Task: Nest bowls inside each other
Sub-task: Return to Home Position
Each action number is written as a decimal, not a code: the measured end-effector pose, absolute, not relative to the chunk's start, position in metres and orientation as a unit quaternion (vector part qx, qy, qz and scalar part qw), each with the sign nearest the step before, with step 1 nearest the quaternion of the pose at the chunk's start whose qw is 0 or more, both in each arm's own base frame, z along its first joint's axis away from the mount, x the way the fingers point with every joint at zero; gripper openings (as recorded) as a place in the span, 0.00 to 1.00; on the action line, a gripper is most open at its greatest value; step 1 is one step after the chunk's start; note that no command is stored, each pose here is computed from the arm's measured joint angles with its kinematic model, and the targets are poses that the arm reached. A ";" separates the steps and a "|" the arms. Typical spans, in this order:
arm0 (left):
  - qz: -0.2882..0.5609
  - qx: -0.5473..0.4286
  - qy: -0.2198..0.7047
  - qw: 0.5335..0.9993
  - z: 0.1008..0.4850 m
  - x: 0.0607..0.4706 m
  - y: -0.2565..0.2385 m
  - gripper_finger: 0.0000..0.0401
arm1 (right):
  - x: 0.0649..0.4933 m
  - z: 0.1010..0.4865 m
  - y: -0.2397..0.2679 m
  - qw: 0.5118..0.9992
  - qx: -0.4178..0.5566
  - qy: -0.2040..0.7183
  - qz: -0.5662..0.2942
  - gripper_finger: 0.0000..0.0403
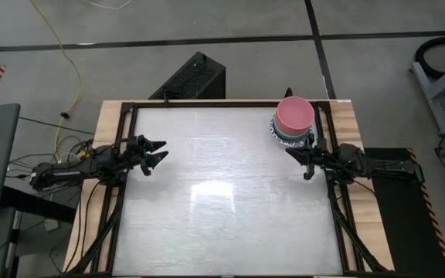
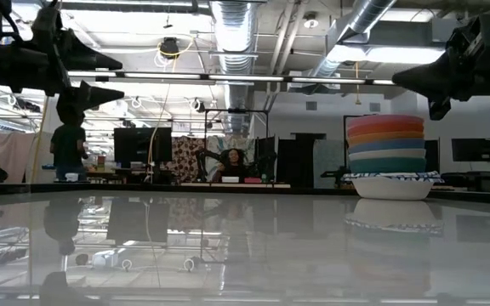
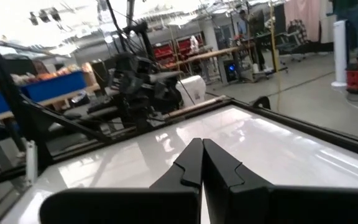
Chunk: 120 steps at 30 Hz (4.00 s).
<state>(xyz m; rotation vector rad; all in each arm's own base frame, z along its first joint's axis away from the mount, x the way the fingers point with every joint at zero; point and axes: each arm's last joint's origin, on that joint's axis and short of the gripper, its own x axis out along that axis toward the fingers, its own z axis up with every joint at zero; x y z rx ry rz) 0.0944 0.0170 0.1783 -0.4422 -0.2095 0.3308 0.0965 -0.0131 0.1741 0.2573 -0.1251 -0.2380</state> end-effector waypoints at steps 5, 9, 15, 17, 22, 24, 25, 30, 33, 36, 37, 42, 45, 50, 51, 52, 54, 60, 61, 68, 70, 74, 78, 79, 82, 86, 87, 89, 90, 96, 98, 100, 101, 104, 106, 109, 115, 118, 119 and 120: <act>0.158 -0.206 -0.103 0.960 0.179 0.095 0.015 0.71 | 0.097 0.170 -0.013 0.983 0.125 -0.041 -0.126 0.06; 0.161 -0.205 -0.100 0.960 0.178 0.095 0.015 0.71 | 0.097 0.170 -0.014 0.984 0.118 -0.038 -0.128 0.06; 0.216 -0.196 -0.106 0.951 0.177 0.093 0.018 0.71 | 0.097 0.169 -0.014 0.984 0.117 -0.037 -0.131 0.06; 0.218 -0.195 -0.104 0.951 0.177 0.093 0.018 0.71 | 0.097 0.169 -0.014 0.984 0.117 -0.036 -0.131 0.06; 0.195 -0.194 -0.077 0.958 0.173 0.095 0.017 0.71 | 0.097 0.169 -0.014 0.984 0.117 -0.035 -0.132 0.06; 0.181 -0.196 -0.074 0.961 0.173 0.095 0.016 0.71 | 0.097 0.169 -0.014 0.984 0.117 -0.035 -0.132 0.06; 0.174 -0.197 -0.073 0.962 0.173 0.095 0.016 0.71 | 0.097 0.169 -0.014 0.984 0.117 -0.035 -0.132 0.06; 0.159 -0.167 -0.062 0.971 0.172 0.096 0.015 0.71 | 0.097 0.169 -0.014 0.984 0.117 -0.034 -0.132 0.06; 0.144 -0.143 -0.058 0.977 0.172 0.096 0.014 0.71 | 0.097 0.169 -0.014 0.984 0.117 -0.034 -0.132 0.06; 0.116 -0.115 -0.049 0.985 0.172 0.096 0.012 0.71 | 0.097 0.168 -0.014 0.984 0.117 -0.034 -0.132 0.06; 0.107 -0.103 -0.043 0.988 0.171 0.097 0.012 0.71 | 0.097 0.168 -0.014 0.984 0.117 -0.034 -0.132 0.06; 0.087 -0.067 -0.030 0.994 0.170 0.097 0.010 0.71 | 0.097 0.168 -0.014 0.984 0.117 -0.034 -0.132 0.06; 0.087 -0.080 -0.030 0.993 0.170 0.097 0.010 0.71 | 0.097 0.168 -0.014 0.984 0.118 -0.034 -0.132 0.06; 0.091 -0.127 -0.036 0.987 0.170 0.097 0.011 0.71 | 0.097 0.168 -0.014 0.984 0.118 -0.034 -0.132 0.06; 0.089 -0.124 -0.034 0.988 0.170 0.097 0.011 0.71 | 0.097 0.168 -0.014 0.984 0.118 -0.034 -0.132 0.06; 0.087 -0.120 -0.034 0.988 0.170 0.097 0.010 0.71 | 0.097 0.168 -0.014 0.984 0.118 -0.034 -0.132 0.06; 0.085 -0.109 -0.033 0.990 0.170 0.097 0.010 0.71 | 0.097 0.168 -0.014 0.984 0.118 -0.034 -0.132 0.06; 0.095 -0.111 -0.036 0.989 0.170 0.097 0.011 0.71 | 0.097 0.168 -0.014 0.984 0.118 -0.034 -0.132 0.06; 0.095 -0.111 -0.036 0.989 0.170 0.097 0.011 0.71 | 0.097 0.168 -0.014 0.984 0.118 -0.034 -0.132 0.06; 0.095 -0.115 -0.035 0.988 0.170 0.097 0.011 0.71 | 0.097 0.168 -0.014 0.984 0.118 -0.034 -0.132 0.06; 0.093 -0.110 -0.031 0.989 0.169 0.097 0.011 0.71 | 0.097 0.168 -0.014 0.984 0.118 -0.034 -0.132 0.06; 0.097 -0.102 -0.017 0.990 0.167 0.099 0.011 0.71 | 0.097 0.168 -0.014 0.984 0.118 -0.034 -0.132 0.06; 0.100 -0.119 -0.004 0.988 0.165 0.101 0.011 0.71 | 0.097 0.168 -0.014 0.984 0.118 -0.034 -0.132 0.06; 0.101 -0.125 -0.002 0.987 0.164 0.101 0.011 0.71 | 0.097 0.168 -0.014 0.984 0.118 -0.034 -0.132 0.06; 0.102 -0.130 -0.005 0.986 0.165 0.101 0.011 0.71 | 0.097 0.168 -0.014 0.984 0.118 -0.034 -0.132 0.06; 0.120 -0.122 -0.032 0.985 0.170 0.101 0.013 0.71 | 0.097 0.168 -0.014 0.984 0.118 -0.034 -0.132 0.06; 0.121 -0.120 -0.040 0.985 0.171 0.101 0.013 0.71 | 0.097 0.168 -0.014 0.984 0.118 -0.034 -0.132 0.06; 0.117 -0.117 -0.043 0.985 0.172 0.101 0.013 0.71 | 0.097 0.168 -0.014 0.984 0.118 -0.034 -0.132 0.06; 0.114 -0.116 -0.037 0.986 0.171 0.101 0.012 0.71 | 0.097 0.168 -0.014 0.984 0.118 -0.034 -0.132 0.06; 0.089 -0.114 0.019 0.989 0.163 0.102 0.011 0.71 | 0.097 0.168 -0.014 0.984 0.117 -0.034 -0.132 0.06; 0.088 -0.114 0.020 0.989 0.163 0.102 0.011 0.71 | 0.097 0.168 -0.014 0.984 0.118 -0.034 -0.132 0.06; 0.088 -0.114 0.021 0.989 0.163 0.102 0.011 0.71 | 0.097 0.168 -0.014 0.984 0.117 -0.034 -0.132 0.06; 0.089 -0.114 0.021 0.989 0.163 0.102 0.011 0.71 | 0.097 0.168 -0.014 0.984 0.117 -0.034 -0.132 0.06; 0.090 -0.114 0.021 0.989 0.164 0.102 0.011 0.71 | 0.097 0.168 -0.014 0.984 0.118 -0.034 -0.132 0.06; 0.090 -0.114 0.021 0.989 0.164 0.102 0.011 0.71 | 0.097 0.168 -0.014 0.984 0.118 -0.034 -0.132 0.06; 0.082 -0.115 0.006 0.990 0.166 0.100 0.009 0.71 | 0.097 0.168 -0.014 0.984 0.117 -0.034 -0.132 0.06; 0.072 -0.116 -0.037 0.990 0.173 0.097 0.008 0.71 | 0.097 0.168 -0.014 0.984 0.118 -0.034 -0.132 0.06; 0.081 -0.116 -0.037 0.989 0.171 0.096 0.008 0.71 | 0.097 0.168 -0.014 0.984 0.117 -0.034 -0.132 0.06; 0.079 -0.116 -0.034 0.990 0.171 0.096 0.008 0.71 | 0.097 0.168 -0.014 0.984 0.118 -0.034 -0.132 0.06; 0.075 -0.115 -0.036 0.990 0.171 0.097 0.008 0.71 | 0.097 0.168 -0.014 0.984 0.118 -0.034 -0.132 0.06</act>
